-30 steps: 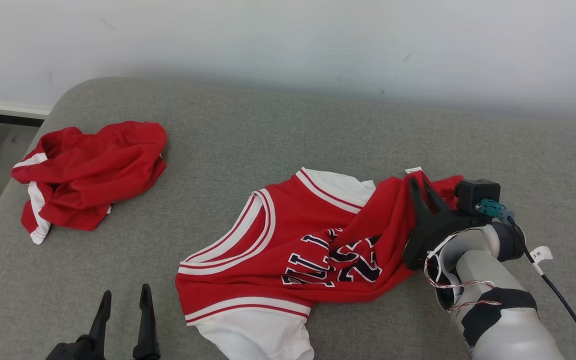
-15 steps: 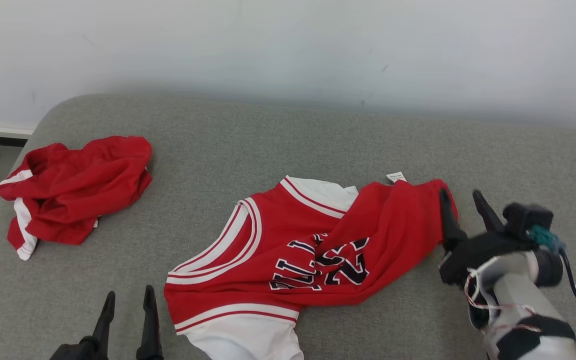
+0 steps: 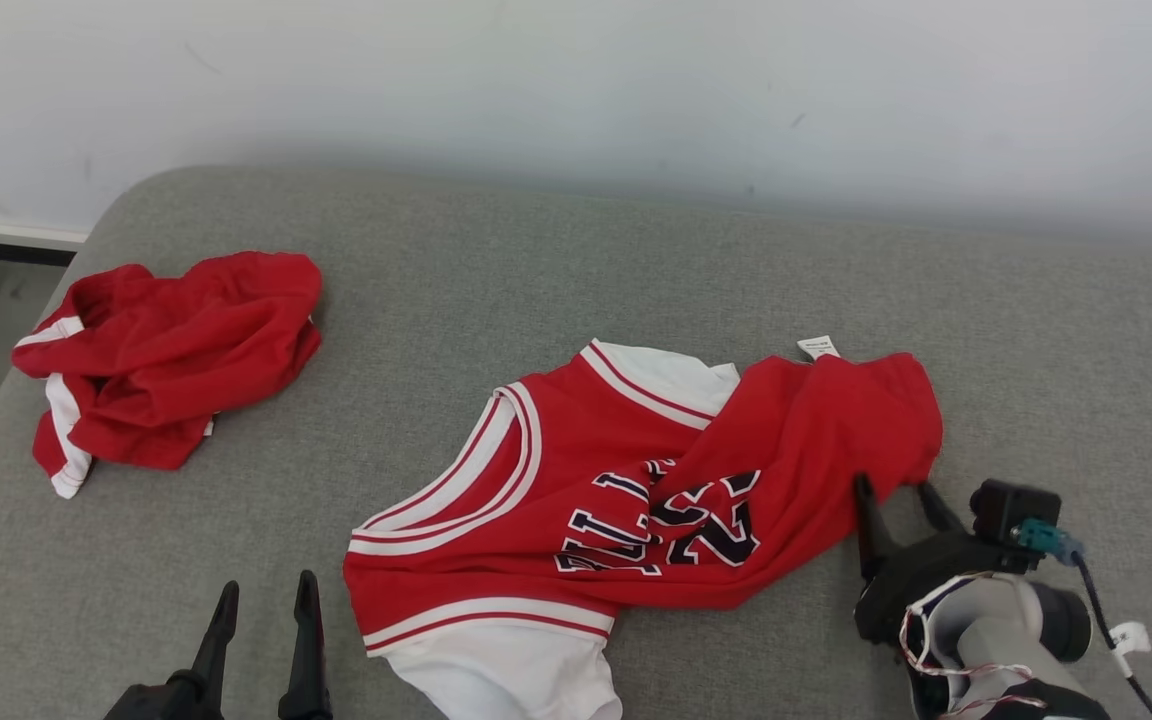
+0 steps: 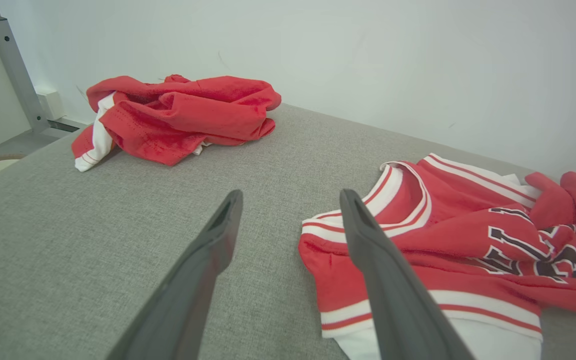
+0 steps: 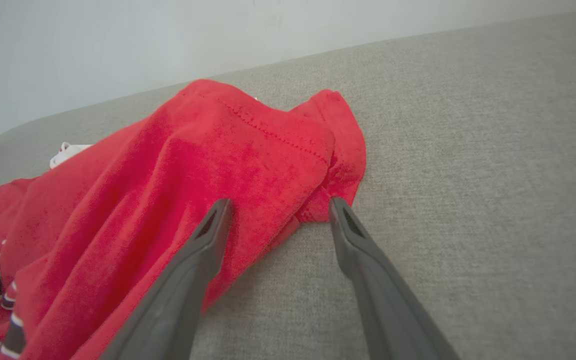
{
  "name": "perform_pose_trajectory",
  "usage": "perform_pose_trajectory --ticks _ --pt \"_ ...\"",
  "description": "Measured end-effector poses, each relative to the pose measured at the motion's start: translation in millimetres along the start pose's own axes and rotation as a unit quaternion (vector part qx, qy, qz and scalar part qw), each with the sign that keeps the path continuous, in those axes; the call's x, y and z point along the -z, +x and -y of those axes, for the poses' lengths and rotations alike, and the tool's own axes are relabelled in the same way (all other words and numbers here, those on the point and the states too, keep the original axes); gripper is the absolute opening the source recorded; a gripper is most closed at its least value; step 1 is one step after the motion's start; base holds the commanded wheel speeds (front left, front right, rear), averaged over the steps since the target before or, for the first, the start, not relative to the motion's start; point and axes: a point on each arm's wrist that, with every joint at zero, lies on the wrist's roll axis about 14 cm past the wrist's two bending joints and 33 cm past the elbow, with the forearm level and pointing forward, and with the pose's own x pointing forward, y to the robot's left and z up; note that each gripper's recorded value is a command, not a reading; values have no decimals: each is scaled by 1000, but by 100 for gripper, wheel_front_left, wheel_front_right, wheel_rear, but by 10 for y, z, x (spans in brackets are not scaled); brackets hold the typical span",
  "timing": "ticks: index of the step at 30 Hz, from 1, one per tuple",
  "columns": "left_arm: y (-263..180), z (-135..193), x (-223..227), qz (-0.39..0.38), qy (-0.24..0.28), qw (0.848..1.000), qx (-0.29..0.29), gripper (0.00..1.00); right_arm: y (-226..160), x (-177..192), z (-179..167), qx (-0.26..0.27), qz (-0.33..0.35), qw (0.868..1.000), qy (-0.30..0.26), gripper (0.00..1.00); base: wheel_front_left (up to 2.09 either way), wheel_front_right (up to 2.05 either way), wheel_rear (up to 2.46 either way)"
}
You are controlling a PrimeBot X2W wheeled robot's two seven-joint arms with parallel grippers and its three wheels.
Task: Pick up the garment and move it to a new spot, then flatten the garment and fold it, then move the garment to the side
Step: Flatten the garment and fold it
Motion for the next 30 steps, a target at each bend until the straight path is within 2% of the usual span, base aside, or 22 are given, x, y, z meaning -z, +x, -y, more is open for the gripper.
perform_pose_trajectory --ticks 2,3,4,5,10,15,25,26,27,28,30 --pt "11 -20 -19 3 1 1000 -2 100 -1 139 -34 0 -23 1000 5 99 0 0 0" --pt "5 -34 -13 2 2 1000 -5 100 8 168 -69 -3 -28 1000 7 76 0 0 0" --pt "-1 -45 -8 1 2 1000 -6 100 34 141 -114 -8 -24 1000 6 26 0 0 0" --pt "-6 -53 -5 0 2 1000 -6 100 64 93 -157 -13 -18 1000 8 0 0 0 0" --pt "0 -69 -7 0 5 1000 -7 100 114 -170 -240 -27 26 999 8 0 0 0 0" --pt "-12 -40 -1 0 3 1000 -3 100 -17 -212 -182 -24 46 999 4 0 0 0 0" --pt "6 140 29 -3 -7 1000 22 100 -408 231 -49 -12 1 1000 -3 0 0 0 0" --pt "13 158 31 -3 -8 1000 25 100 -433 259 -38 -10 -3 1000 1 19 0 0 0" --pt "19 177 36 -4 -8 1000 27 100 -452 267 -28 -8 -3 1000 5 77 0 0 0" --pt "25 197 41 -5 -8 999 30 100 -462 258 -12 -6 -1 1000 7 100 0 0 0" --pt "36 222 49 -6 -8 999 34 100 -475 224 53 1 5 1000 8 100 0 0 0"
